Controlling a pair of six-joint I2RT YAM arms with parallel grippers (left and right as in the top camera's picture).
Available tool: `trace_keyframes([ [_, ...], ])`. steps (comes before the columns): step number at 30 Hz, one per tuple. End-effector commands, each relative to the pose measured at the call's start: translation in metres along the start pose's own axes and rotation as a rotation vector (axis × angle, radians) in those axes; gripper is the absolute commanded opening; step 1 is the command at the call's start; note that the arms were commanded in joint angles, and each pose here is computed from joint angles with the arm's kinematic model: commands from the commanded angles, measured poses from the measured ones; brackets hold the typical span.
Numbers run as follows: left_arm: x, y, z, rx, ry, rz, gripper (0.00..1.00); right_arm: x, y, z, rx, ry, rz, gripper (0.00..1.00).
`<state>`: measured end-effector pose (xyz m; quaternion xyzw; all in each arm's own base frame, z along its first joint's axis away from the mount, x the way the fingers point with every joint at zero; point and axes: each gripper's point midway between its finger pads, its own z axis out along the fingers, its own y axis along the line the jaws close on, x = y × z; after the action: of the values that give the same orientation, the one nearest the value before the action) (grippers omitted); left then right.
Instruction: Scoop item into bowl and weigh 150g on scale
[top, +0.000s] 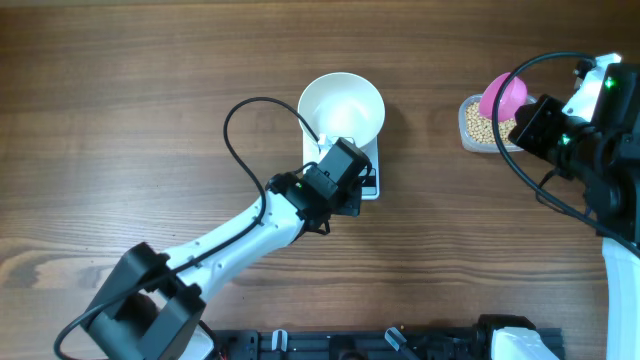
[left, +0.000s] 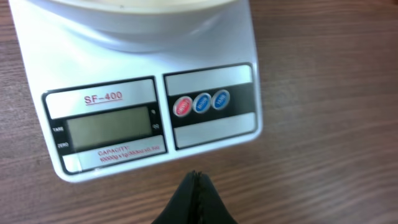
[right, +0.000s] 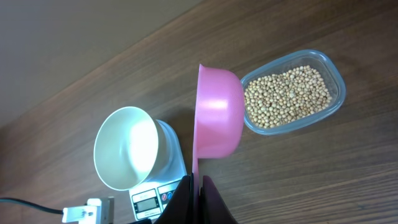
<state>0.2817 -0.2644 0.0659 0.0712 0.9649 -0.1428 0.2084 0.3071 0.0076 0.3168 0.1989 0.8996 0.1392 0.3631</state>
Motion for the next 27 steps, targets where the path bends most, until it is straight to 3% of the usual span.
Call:
trace_keyframes([
  [1,-0.004,0.008,0.010,-0.046,-0.034,-0.010,0.04,-0.006,-0.003,-0.003,0.022,-0.026,-0.021,0.04],
  [27,-0.011,0.006,0.048,-0.047,-0.073,-0.009,0.04,-0.007,-0.006,-0.003,0.040,-0.030,-0.021,0.04],
])
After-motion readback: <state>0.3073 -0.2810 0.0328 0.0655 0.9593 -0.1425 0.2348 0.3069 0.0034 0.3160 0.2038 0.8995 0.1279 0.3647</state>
